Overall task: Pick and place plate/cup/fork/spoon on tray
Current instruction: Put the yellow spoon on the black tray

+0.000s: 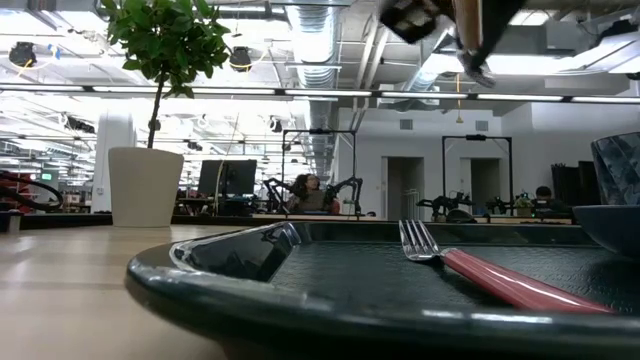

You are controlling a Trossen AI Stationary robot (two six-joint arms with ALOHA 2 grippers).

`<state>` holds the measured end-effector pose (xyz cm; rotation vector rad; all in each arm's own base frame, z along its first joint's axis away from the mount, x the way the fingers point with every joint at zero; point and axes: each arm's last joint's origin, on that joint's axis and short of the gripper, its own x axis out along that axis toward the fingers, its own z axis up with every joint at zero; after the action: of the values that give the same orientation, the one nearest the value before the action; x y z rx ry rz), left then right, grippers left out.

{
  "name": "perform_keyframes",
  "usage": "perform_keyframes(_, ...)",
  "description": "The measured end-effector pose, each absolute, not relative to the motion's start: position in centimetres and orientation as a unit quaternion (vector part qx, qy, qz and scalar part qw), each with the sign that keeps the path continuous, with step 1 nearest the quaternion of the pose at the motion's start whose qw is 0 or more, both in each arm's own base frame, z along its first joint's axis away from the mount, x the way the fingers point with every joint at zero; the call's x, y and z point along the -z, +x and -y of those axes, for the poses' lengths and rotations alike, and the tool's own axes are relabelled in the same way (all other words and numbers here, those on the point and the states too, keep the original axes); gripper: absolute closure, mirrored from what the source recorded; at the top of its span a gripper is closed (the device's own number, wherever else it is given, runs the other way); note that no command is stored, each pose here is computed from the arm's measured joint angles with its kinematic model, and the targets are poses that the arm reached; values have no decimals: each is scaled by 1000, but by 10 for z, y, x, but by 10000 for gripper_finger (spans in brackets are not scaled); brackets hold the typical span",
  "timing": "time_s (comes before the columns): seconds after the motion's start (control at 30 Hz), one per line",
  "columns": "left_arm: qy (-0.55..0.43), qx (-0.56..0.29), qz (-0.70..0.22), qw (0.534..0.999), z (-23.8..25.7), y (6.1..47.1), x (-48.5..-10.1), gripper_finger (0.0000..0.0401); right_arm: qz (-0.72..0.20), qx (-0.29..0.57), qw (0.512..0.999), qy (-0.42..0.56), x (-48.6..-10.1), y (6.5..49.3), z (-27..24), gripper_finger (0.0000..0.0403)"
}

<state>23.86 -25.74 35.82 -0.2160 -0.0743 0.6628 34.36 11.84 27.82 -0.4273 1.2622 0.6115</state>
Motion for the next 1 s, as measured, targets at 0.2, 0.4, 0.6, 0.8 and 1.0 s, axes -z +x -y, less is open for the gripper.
perform_keyframes(0.2, -104, -315, 35, 943, 264, 235, -354, 207, -604, -317, 687, -251, -253, 380, -128, 403)
perform_keyframes(0.4, -102, -310, 33, 945, 268, 233, -350, 207, -612, -345, 654, -280, -227, 407, -133, 402)
perform_keyframes(0.6, -101, -310, 33, 945, 268, 233, -349, 207, -616, -352, 637, -301, -213, 426, -123, 402)
perform_keyframes(0.8, -90, -310, 30, 946, 268, 233, -348, 207, -617, -356, 633, -303, -212, 431, -111, 402)
perform_keyframes(1.0, -83, -314, 28, 945, 267, 236, -346, 207, -613, -357, 634, -307, -212, 434, -98, 395)
